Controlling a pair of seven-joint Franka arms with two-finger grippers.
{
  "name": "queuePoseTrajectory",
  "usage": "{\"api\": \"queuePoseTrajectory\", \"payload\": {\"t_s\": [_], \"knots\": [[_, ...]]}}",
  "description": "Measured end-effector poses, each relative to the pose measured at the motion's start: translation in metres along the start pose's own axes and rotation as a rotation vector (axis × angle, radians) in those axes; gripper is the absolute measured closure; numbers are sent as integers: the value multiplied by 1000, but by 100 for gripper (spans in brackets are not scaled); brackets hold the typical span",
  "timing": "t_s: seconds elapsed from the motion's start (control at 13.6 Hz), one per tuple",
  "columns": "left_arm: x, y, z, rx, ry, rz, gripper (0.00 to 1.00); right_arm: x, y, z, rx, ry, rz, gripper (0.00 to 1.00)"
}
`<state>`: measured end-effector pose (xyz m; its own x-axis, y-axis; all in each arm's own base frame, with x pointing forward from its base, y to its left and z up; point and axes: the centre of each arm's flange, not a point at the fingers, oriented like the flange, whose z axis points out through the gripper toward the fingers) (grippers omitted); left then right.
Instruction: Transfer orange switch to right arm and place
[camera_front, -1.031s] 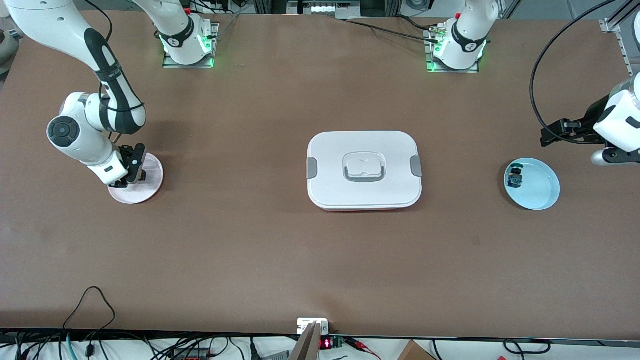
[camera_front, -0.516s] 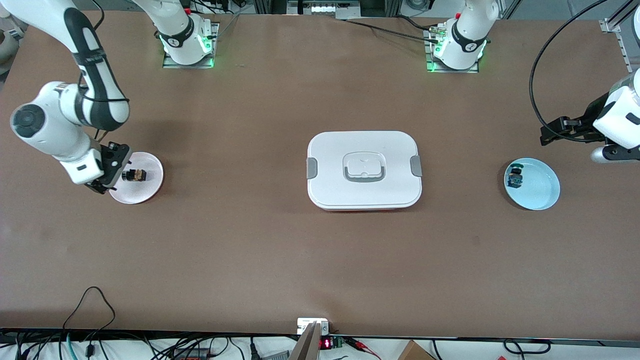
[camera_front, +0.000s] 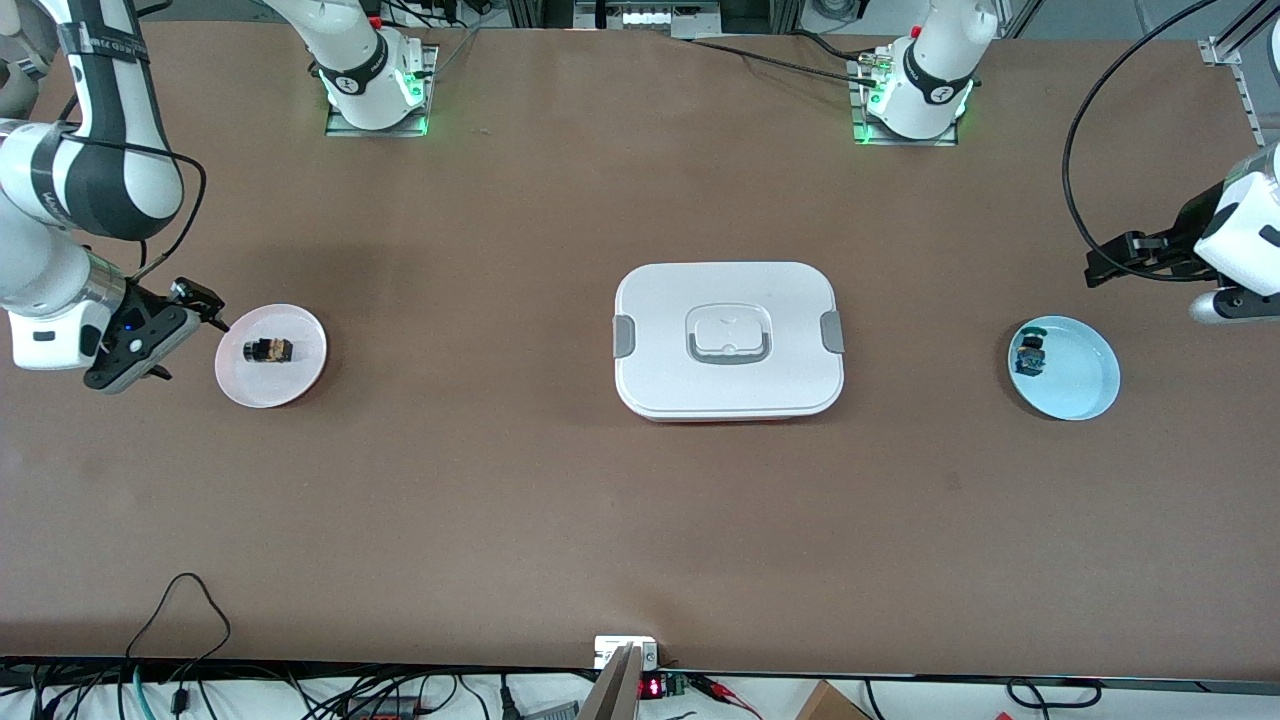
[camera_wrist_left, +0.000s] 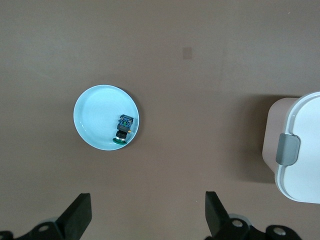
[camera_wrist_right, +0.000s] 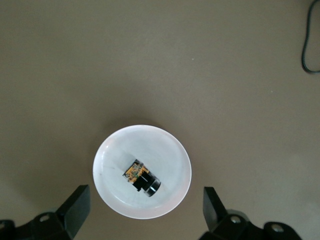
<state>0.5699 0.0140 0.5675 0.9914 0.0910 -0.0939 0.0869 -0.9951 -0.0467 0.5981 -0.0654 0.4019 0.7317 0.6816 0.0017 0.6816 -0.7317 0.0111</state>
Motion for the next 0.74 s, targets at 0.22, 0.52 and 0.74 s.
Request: {"api": "queuePoseTrajectory", "payload": {"t_s": [0.22,0.52,0.74], "knots": [[-2,8,-3,0,6,14,0,12,-6,-22,29,-28,223,0],[-2,9,-3,0,11,16,0,20,-22,-45,63,-80,449,0],[0,9,-5,-1,28,16,0,14,-35,-62,93,-142,611,0]]}}
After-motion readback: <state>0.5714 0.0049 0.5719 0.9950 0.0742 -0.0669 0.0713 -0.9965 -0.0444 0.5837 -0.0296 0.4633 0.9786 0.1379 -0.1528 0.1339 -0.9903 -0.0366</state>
